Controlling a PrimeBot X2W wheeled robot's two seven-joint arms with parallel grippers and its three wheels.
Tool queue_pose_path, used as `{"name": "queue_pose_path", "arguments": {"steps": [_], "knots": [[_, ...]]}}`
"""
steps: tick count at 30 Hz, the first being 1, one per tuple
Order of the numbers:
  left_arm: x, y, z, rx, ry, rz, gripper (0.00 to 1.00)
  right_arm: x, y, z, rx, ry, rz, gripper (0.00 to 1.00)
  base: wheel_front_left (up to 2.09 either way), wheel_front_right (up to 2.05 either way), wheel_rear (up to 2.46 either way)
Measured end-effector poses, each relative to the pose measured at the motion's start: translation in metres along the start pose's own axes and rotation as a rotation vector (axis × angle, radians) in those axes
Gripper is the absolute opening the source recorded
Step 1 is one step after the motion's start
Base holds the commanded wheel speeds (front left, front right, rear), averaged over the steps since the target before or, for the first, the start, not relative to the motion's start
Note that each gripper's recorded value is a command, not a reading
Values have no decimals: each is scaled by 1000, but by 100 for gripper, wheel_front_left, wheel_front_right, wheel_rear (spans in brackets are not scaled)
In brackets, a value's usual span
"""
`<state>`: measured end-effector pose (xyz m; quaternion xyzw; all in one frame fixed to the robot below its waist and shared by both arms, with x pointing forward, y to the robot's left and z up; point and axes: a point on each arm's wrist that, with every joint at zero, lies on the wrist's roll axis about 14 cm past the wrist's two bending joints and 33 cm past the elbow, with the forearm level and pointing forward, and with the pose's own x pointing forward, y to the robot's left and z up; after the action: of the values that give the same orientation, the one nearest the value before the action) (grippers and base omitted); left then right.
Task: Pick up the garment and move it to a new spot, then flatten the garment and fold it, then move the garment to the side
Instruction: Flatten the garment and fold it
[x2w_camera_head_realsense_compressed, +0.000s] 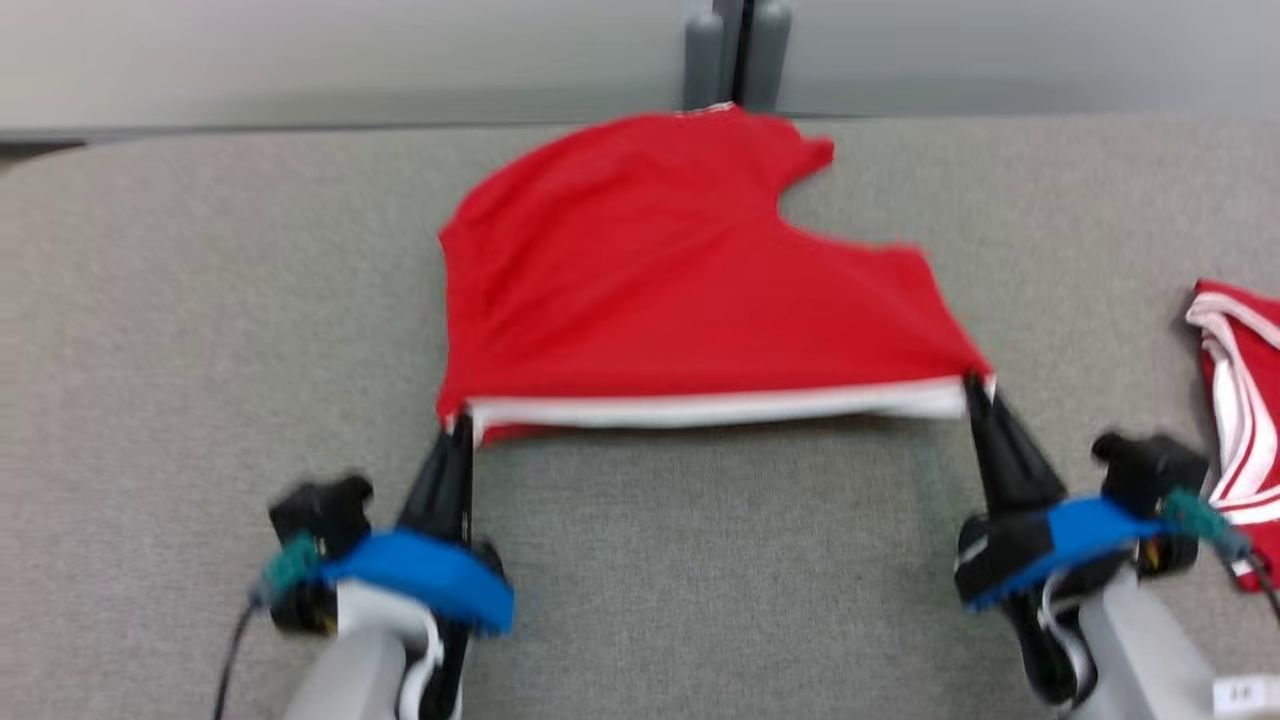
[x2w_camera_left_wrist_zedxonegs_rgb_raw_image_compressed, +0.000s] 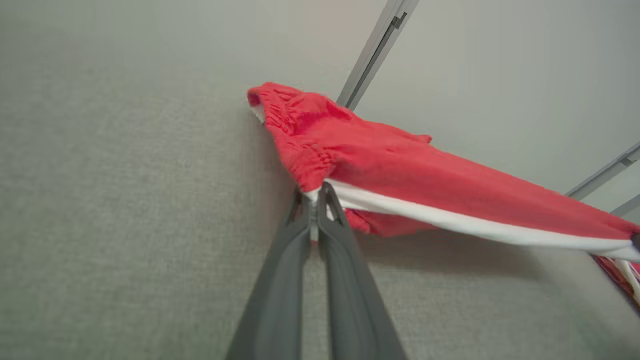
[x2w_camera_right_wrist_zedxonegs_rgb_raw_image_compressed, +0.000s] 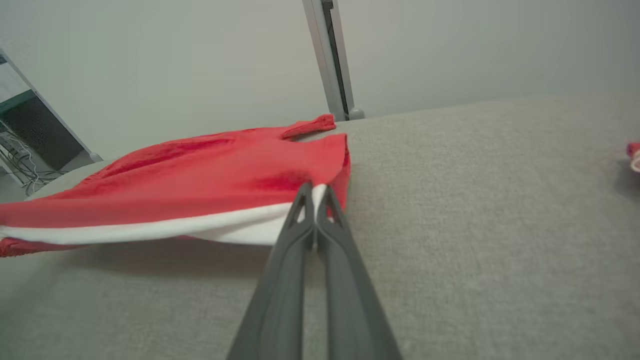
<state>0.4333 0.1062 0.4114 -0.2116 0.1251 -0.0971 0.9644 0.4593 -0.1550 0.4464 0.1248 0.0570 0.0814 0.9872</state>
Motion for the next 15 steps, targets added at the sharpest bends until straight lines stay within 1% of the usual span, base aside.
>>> {"name": "queue_pose_path", "arguments": {"steps": [3, 7, 12, 15], "knots": [[-35, 5, -24, -25, 47, 38, 0, -28, 5, -15, 24, 38, -7, 0, 0, 0, 0], [-74, 9, -41, -61, 69, 82, 0, -56, 9, -16, 53, 34, -19, 0, 0, 0, 0], [-103, 7, -48, -75, 61, 93, 0, -89, 17, -27, 68, 58, -9, 0, 0, 0, 0], [-113, 4, -45, -82, 39, 90, 0, -105, 18, -32, 68, 68, -7, 0, 0, 0, 0]]}}
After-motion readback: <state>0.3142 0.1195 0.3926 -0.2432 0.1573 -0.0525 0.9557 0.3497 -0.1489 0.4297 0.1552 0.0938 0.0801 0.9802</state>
